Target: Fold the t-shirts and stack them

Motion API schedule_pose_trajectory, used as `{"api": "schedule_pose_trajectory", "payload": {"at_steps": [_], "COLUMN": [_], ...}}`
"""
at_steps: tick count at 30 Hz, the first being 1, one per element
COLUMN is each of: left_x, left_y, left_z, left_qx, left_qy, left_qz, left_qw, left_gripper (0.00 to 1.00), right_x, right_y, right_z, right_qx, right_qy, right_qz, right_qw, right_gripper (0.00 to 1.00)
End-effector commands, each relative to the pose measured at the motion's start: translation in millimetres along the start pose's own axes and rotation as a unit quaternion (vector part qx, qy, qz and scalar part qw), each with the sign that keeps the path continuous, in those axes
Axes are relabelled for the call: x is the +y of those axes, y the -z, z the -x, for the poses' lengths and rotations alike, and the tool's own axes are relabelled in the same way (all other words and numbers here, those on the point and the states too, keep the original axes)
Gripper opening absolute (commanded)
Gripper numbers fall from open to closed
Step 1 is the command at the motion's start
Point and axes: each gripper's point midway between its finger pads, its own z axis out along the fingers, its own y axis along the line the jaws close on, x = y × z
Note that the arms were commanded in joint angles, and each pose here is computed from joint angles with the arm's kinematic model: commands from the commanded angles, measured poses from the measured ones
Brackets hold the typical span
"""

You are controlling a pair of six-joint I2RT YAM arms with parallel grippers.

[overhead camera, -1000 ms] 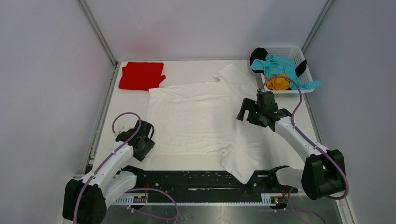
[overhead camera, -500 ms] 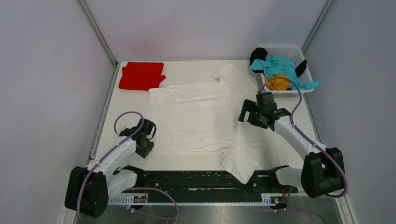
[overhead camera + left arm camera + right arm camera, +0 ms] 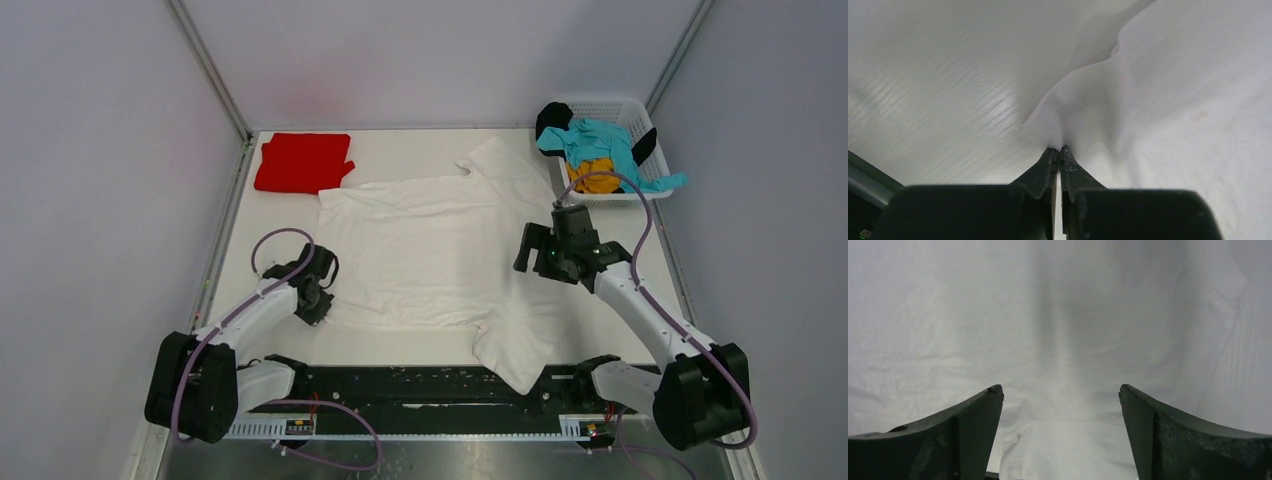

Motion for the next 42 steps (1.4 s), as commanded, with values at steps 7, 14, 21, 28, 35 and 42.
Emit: {"api": "schedule_pose_trajectory", "payload": {"at_steps": [7, 14, 21, 28, 35, 42], "left_x": [-2, 0, 4, 11, 36, 34], "left_y": [12, 12, 12, 14, 24, 37], "left_z": [16, 11, 10, 7, -6, -24], "left_qx": [-0.038, -0.03, -0.031, -0.025, 0.001, 0.038], "left_qy": [-0.017, -0.019, -0.018, -0.016, -0.012, -0.012], "left_qz": [-0.03, -0.036, -0.043, -0.035, -0.019, -0.08], "left_qw": [0.999, 0.999, 0.998, 0.999, 1.0, 0.996], "left_gripper": [0.0, 0.0, 0.0, 0.0, 0.0, 0.0], "right_x": [10, 3, 10, -14, -15, -6], "right_y": [46, 68, 57, 46, 84, 118], "right_z": [-147, -225, -259, -260, -265, -270], "right_qx": [0.156, 0.258, 0.304, 0.308, 0.335, 0.347], "right_qy": [0.192, 0.28, 0.295, 0.301, 0.3, 0.299], "right_qz": [0.013, 0.022, 0.04, -0.032, 0.014, 0.072], "right_qw": [0.969, 0.925, 0.905, 0.902, 0.893, 0.886], "right_gripper": [0.83, 0.67, 0.55, 0.15, 0.0, 0.0]}}
